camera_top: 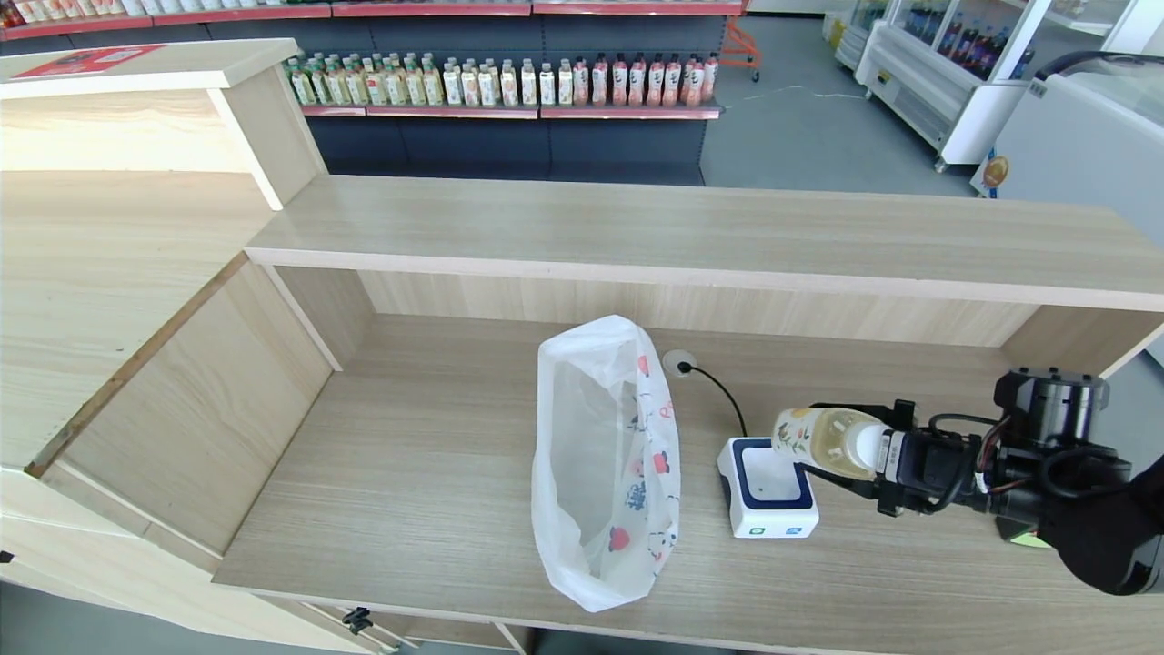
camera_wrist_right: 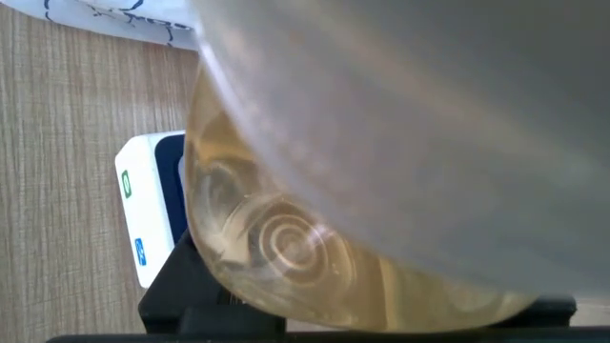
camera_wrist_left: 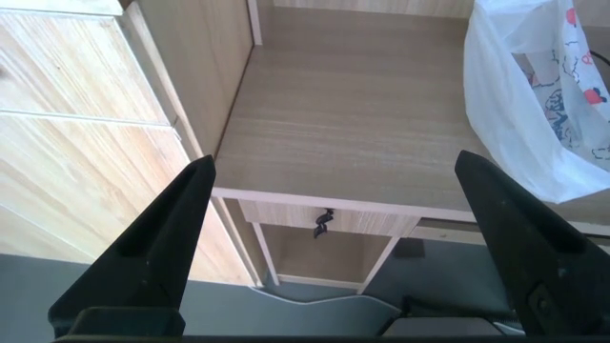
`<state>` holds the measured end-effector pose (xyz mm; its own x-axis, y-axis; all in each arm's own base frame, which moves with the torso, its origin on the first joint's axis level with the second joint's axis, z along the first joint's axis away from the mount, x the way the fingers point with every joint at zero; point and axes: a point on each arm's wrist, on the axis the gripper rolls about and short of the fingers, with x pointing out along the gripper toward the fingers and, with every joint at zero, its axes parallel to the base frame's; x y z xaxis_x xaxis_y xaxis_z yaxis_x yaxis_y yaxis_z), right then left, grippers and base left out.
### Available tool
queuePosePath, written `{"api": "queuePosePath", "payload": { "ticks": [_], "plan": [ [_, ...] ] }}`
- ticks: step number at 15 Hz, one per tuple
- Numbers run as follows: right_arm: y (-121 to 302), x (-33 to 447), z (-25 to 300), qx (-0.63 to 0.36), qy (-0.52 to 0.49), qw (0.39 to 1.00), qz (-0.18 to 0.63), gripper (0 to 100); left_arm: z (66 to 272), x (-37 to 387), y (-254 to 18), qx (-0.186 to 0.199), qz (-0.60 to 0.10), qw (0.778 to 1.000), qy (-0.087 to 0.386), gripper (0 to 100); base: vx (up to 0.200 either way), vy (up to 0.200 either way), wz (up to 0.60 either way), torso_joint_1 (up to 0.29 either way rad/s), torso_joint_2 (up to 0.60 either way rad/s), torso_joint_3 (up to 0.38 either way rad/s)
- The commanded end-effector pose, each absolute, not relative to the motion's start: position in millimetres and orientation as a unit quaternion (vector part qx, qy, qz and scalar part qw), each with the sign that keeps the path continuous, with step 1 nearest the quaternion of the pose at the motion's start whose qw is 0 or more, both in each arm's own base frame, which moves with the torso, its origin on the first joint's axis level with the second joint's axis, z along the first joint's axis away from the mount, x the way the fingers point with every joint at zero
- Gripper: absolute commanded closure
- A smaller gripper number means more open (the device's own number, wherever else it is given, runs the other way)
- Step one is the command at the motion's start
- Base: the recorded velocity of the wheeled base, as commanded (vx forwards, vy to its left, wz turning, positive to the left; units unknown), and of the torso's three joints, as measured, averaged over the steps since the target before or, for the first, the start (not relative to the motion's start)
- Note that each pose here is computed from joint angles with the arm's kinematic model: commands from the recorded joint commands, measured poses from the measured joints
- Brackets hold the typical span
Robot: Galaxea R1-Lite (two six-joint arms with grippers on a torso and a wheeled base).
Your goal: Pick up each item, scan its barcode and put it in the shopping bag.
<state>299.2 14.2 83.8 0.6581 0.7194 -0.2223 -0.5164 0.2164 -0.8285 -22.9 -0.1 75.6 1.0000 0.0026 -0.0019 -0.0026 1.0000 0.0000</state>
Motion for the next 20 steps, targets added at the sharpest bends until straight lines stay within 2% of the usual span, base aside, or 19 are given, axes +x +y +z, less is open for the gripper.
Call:
{"api": "queuePosePath", "payload": {
  "ticks": [1,20],
  "plan": [
    [14.4,302.6,77.8,-0.479,-0.100,0.773,0.404,100,75.6,-22.9,-0.1,0.000,0.002,1.000,0.001,0,0.000,0.000,0.00,0.000,0.00,0.000],
    [26.4,327.3,59.7,-0.493,-0.113,0.752,0.422,100,75.6,-22.9,-0.1,0.000,0.002,1.000,0.001,0,0.000,0.000,0.00,0.000,0.00,0.000]
  ]
}}
